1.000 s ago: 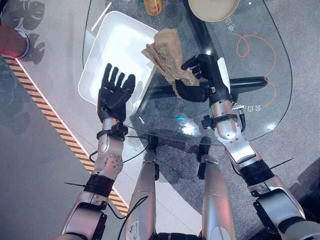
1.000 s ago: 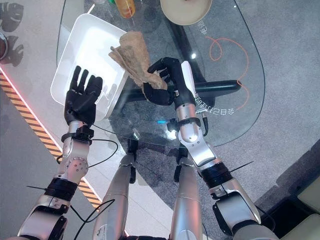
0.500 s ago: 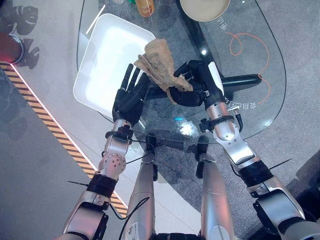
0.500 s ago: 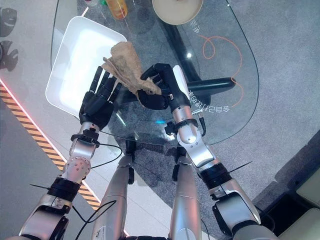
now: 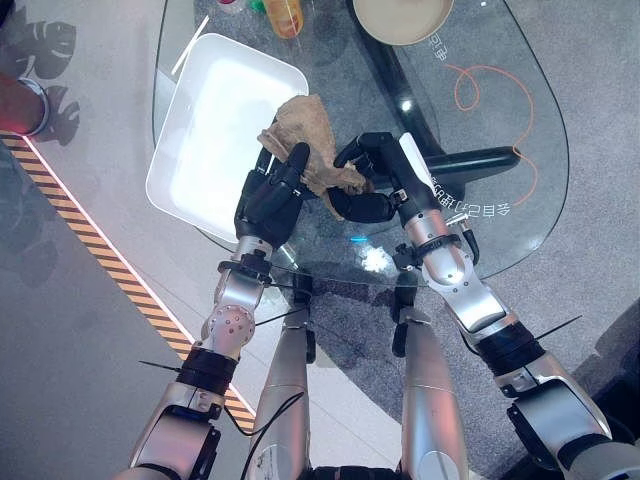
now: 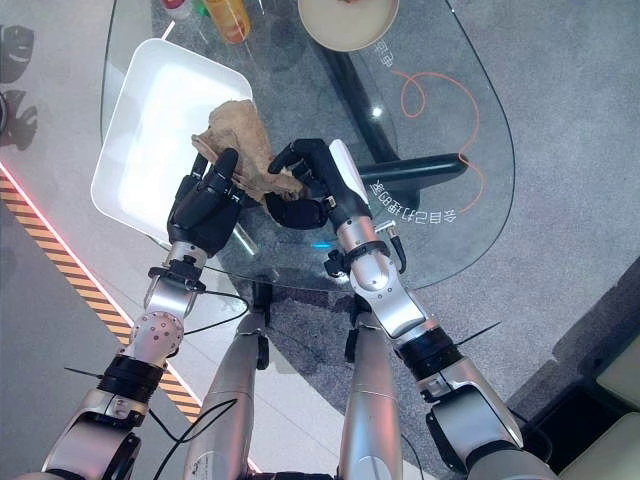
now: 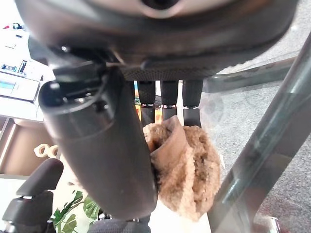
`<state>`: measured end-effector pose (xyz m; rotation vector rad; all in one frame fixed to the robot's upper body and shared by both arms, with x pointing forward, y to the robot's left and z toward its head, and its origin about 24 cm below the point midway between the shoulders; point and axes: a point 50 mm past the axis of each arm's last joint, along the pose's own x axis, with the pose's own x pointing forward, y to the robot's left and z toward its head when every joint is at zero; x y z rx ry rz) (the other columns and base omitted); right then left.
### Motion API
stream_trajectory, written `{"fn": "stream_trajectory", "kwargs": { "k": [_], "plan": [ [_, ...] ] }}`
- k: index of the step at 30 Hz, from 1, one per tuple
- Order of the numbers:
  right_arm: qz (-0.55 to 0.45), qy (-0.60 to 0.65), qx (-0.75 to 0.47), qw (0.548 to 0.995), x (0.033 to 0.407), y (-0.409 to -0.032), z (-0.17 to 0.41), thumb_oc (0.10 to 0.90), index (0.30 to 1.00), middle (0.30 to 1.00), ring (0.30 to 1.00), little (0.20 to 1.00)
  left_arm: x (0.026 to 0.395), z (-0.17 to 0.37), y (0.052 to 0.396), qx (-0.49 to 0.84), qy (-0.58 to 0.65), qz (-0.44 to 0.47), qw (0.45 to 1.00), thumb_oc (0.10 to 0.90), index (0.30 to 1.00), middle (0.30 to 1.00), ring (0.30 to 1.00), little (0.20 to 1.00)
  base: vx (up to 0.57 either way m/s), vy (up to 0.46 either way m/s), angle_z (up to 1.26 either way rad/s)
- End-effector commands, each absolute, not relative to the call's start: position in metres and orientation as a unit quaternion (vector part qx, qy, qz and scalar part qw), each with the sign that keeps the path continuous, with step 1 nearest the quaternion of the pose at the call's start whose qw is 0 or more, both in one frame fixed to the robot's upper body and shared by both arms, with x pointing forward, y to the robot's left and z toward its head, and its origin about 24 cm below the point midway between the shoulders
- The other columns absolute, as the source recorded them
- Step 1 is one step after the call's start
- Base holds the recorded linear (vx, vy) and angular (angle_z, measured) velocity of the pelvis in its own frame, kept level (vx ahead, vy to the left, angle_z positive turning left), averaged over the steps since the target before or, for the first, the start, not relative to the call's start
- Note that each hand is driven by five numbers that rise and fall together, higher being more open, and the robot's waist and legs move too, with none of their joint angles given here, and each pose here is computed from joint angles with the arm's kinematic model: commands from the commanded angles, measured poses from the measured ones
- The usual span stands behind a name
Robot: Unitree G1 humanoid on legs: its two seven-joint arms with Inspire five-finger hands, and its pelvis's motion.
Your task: Wipe the table with a cloth and put it in the basket.
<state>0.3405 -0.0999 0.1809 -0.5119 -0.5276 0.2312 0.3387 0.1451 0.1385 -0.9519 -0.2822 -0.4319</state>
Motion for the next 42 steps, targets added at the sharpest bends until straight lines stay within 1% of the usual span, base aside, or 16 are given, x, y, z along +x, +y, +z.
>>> {"fn": "stream_trajectory", "kwargs": {
  "k": [1,8,9,10,42],
  "plan": [
    [0.193,-0.436,-0.18,0.861,0.2989,-0.0571,0.2489,0.1,0.3,0.3,0.3,0.2,0.3264,0.2031,0.1223,-0.434,-0.248,-0.344,0.795,0.8,0.9,0.9,0.9,0.9,0.0,0.0,0.0],
    [0.196,-0.428,-0.188,0.862,0.3004,-0.0542,0.2446,0.1,0.3,0.3,0.3,0.2,0.3259,0.2048,0.1209,-0.435,-0.254,-0.343,0.793,0.8,0.9,0.9,0.9,0.9,0.0,0.0,0.0],
    [0.195,-0.428,-0.188,0.862,0.3004,-0.0542,0.2447,0.1,0.3,0.3,0.3,0.2,0.3259,0.2047,0.1216,-0.433,-0.257,-0.342,0.793,0.676,0.794,0.794,0.794,0.776,0.0,0.0,0.0],
    [0.195,-0.428,-0.188,0.862,0.3007,-0.0544,0.2455,0.1,0.3,0.3,0.3,0.2,0.3261,0.2053,0.1231,-0.43,-0.262,-0.339,0.795,0.1,0.3,0.3,0.3,0.2,0.0,0.0,0.0],
    [0.204,-0.428,-0.192,0.859,0.2987,-0.0523,0.2459,0.1,0.3,0.3,0.3,0.2,0.3247,0.2063,0.1237,-0.412,-0.263,-0.33,0.807,0.1,0.3,0.3,0.3,0.2,0.0,0.0,0.0]
  ]
}}
